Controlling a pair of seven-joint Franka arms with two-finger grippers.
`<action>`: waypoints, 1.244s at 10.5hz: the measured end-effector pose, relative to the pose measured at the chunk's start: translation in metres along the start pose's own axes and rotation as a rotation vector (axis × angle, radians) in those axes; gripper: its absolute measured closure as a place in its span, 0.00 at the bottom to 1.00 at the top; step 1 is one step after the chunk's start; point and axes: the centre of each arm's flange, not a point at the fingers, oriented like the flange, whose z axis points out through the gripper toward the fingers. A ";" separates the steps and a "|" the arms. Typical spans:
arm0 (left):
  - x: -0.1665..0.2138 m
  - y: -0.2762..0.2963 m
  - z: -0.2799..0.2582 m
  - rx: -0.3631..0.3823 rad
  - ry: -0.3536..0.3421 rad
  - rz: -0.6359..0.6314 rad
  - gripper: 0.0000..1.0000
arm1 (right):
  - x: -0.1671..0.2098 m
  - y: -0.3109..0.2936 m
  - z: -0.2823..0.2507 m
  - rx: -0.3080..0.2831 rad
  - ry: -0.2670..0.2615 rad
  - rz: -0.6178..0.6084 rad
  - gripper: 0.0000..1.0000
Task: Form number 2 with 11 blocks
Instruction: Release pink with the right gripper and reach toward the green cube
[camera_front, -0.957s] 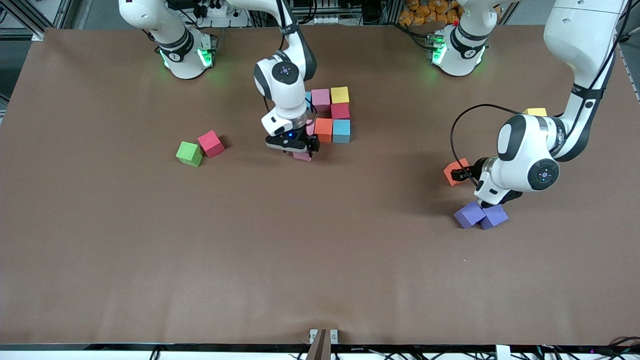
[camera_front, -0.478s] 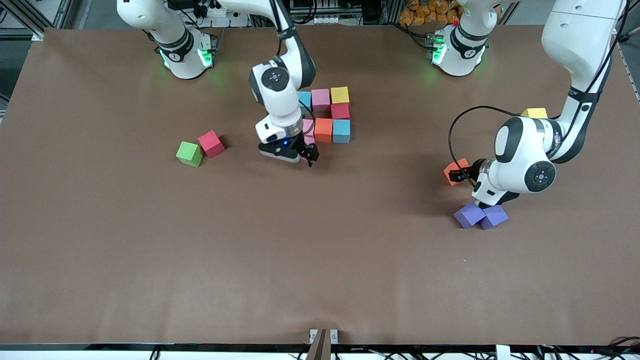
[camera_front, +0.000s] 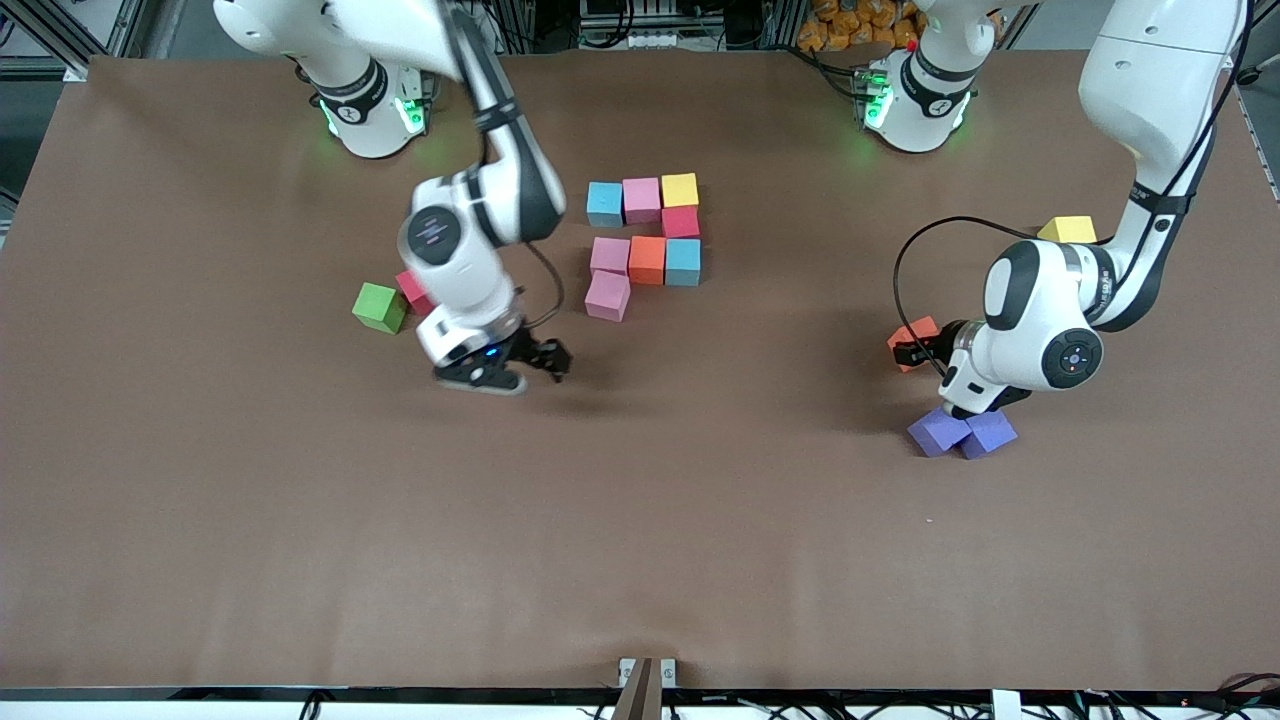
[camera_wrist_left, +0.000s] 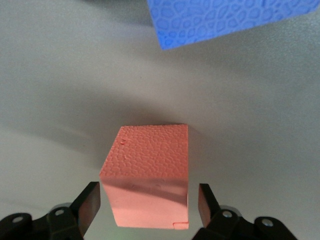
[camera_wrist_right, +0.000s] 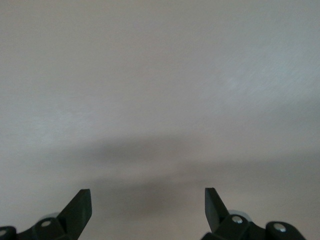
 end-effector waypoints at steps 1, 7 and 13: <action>0.000 0.000 0.001 0.000 -0.002 0.000 0.13 | 0.016 0.029 -0.007 0.011 -0.044 -0.076 0.00; 0.000 0.004 0.004 0.004 -0.006 0.009 0.42 | 0.053 0.150 -0.031 0.030 -0.223 -0.168 0.00; 0.001 0.038 -0.030 -0.006 0.071 0.192 0.47 | 0.033 0.306 -0.032 0.029 -0.328 0.041 0.00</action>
